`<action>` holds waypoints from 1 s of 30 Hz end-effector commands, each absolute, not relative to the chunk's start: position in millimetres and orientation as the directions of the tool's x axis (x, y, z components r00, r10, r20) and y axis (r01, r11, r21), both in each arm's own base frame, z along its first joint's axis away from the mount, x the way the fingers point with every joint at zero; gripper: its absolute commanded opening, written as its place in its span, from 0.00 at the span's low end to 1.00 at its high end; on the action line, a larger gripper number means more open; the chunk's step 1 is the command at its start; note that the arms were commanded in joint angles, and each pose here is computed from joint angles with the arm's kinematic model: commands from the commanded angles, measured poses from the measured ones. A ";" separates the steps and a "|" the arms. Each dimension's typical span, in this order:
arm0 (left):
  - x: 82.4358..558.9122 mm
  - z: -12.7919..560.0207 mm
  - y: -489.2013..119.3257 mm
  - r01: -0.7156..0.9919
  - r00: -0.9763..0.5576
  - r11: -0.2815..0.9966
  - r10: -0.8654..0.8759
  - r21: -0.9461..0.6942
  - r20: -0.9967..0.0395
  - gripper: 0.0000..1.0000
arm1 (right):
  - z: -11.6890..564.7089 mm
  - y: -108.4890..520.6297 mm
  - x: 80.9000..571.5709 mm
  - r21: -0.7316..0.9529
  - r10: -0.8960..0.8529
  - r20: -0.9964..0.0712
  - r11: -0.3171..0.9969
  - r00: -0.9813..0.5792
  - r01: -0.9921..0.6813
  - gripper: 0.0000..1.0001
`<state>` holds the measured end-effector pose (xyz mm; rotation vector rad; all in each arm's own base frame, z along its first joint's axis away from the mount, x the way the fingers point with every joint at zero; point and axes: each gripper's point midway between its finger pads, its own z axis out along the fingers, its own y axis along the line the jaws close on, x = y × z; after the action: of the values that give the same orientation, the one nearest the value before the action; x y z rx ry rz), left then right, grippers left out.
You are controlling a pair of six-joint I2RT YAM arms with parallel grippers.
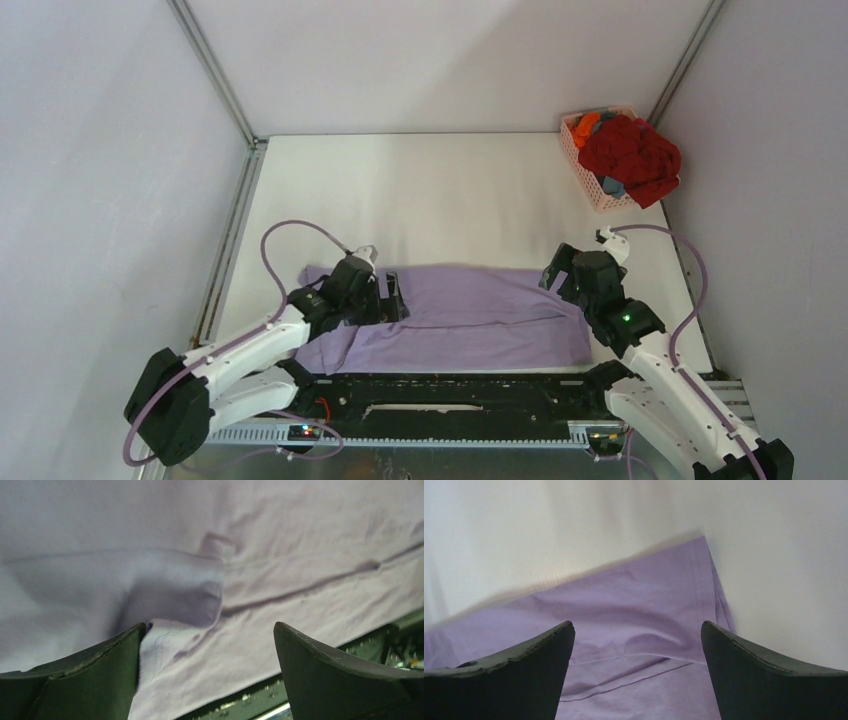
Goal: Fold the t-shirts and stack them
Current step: Smooth out the T-shirt at the center of the board, then adjust the T-shirt at the center of the board.
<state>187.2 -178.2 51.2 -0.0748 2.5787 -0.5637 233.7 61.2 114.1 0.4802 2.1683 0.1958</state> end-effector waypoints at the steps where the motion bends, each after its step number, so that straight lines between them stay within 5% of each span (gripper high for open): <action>1: 145.7 45.9 -182.1 0.078 -0.928 0.899 -0.093 -0.431 -0.361 1.00 | 121.7 61.4 239.9 0.322 0.414 -0.756 0.910 -0.507 0.262 1.00; 10: 105.8 64.5 -224.9 0.225 -0.941 0.778 0.017 -0.587 -0.338 1.00 | 123.7 60.2 238.0 0.329 0.421 -0.757 0.906 -0.500 0.265 1.00; 18: 108.1 96.0 -225.6 0.334 -0.881 0.790 0.068 -0.515 -0.468 1.00 | 126.2 63.8 237.0 0.337 0.413 -0.758 0.911 -0.505 0.238 1.00; 25: 157.0 117.4 -187.1 0.139 -0.746 0.864 -0.229 -0.483 -0.625 1.00 | 124.2 81.8 239.8 0.358 0.376 -0.748 0.923 -0.548 0.145 1.00; 30: 178.7 73.6 -143.4 -0.179 -0.717 0.820 -0.487 -0.544 -0.498 1.00 | 111.9 115.6 243.6 0.391 0.299 -0.705 0.920 -0.643 0.000 1.00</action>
<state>158.5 -180.6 108.6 -0.1326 2.3529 -0.7156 236.4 84.6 113.8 0.3648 2.2047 0.3118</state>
